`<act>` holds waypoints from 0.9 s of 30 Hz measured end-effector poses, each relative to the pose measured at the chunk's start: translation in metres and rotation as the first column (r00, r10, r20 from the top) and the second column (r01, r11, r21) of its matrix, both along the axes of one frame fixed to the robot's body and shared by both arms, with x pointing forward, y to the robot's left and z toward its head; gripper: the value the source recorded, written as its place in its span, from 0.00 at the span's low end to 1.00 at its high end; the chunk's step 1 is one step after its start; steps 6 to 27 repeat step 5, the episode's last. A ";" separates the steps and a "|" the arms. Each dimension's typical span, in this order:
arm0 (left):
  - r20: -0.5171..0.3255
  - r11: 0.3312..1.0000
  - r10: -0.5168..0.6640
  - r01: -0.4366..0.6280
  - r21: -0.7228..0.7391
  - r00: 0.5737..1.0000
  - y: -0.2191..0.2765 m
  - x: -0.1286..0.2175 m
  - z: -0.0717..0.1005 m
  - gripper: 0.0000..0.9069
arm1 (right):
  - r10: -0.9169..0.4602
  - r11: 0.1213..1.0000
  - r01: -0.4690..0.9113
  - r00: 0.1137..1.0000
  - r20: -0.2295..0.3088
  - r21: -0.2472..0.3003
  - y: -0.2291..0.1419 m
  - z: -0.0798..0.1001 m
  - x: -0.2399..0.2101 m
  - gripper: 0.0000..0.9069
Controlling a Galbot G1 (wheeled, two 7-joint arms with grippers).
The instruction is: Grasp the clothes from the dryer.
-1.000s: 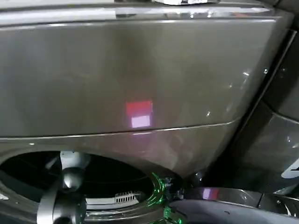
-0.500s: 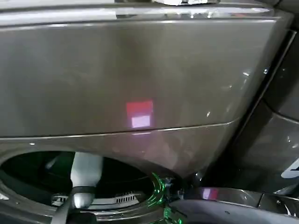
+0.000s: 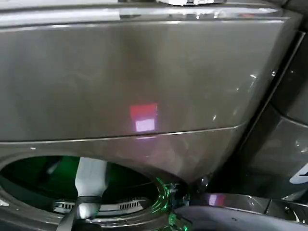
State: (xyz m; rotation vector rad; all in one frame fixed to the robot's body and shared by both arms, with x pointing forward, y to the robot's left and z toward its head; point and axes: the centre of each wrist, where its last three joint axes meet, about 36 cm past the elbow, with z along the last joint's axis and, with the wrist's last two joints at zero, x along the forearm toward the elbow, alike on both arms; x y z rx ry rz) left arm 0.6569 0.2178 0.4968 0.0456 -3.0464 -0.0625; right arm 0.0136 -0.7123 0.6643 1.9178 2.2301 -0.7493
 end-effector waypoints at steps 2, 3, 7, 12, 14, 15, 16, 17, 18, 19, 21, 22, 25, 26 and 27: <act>-0.002 1.000 0.001 -0.001 -0.007 1.000 0.000 0.000 0.000 0.00 | 0.001 1.000 -0.001 1.000 -0.001 0.002 0.001 0.000 0.001 1.00; -0.003 1.000 0.000 0.000 -0.008 1.000 0.000 0.000 -0.001 0.00 | 0.001 1.000 -0.001 1.000 -0.001 0.005 0.001 0.000 0.001 1.00; -0.005 1.000 0.000 0.000 -0.011 1.000 0.000 -0.001 -0.002 0.00 | 0.001 1.000 -0.001 1.000 -0.003 0.008 0.001 0.000 0.002 1.00; -0.005 1.000 0.000 0.000 -0.011 1.000 0.000 -0.001 -0.002 0.00 | 0.001 1.000 -0.001 1.000 -0.003 0.008 0.001 0.000 0.002 1.00; -0.005 1.000 0.000 0.000 -0.011 1.000 0.000 -0.001 -0.002 0.00 | 0.001 1.000 -0.001 1.000 -0.003 0.008 0.001 0.000 0.002 1.00; -0.005 1.000 0.000 0.000 -0.011 1.000 0.000 -0.001 -0.002 0.00 | 0.001 1.000 -0.001 1.000 -0.003 0.008 0.001 0.000 0.002 1.00; -0.005 1.000 0.000 0.000 -0.011 1.000 0.000 -0.001 -0.002 0.00 | 0.001 1.000 -0.001 1.000 -0.003 0.008 0.001 0.000 0.002 1.00; -0.005 1.000 0.000 0.000 -0.011 1.000 0.000 -0.001 -0.002 0.00 | 0.001 1.000 -0.001 1.000 -0.003 0.008 0.001 0.000 0.002 1.00; -0.005 1.000 0.000 0.000 -0.011 1.000 0.000 -0.001 -0.002 0.00 | 0.001 1.000 -0.001 1.000 -0.003 0.008 0.001 0.000 0.002 1.00; -0.005 1.000 0.000 0.000 -0.011 1.000 0.000 -0.001 -0.002 0.00 | 0.001 1.000 -0.001 1.000 -0.003 0.008 0.001 0.000 0.002 1.00; -0.005 1.000 0.000 0.000 -0.011 1.000 0.000 -0.001 -0.002 0.00 | 0.001 1.000 -0.001 1.000 -0.003 0.008 0.001 0.000 0.002 1.00; -0.005 1.000 0.000 0.000 -0.011 1.000 0.000 -0.001 -0.002 0.00 | 0.001 1.000 -0.001 1.000 -0.003 0.008 0.001 0.000 0.002 1.00; -0.005 1.000 0.000 0.000 -0.011 1.000 0.000 -0.001 -0.002 0.00 | 0.001 1.000 -0.001 1.000 -0.003 0.008 0.001 0.000 0.002 1.00; -0.005 1.000 0.000 0.000 -0.011 1.000 0.000 -0.001 -0.002 0.00 | 0.001 1.000 -0.001 1.000 -0.003 0.008 0.001 0.000 0.002 1.00; -0.005 1.000 0.000 0.000 -0.011 1.000 0.000 -0.001 -0.002 0.00 | 0.001 1.000 -0.001 1.000 -0.003 0.008 0.001 0.000 0.002 1.00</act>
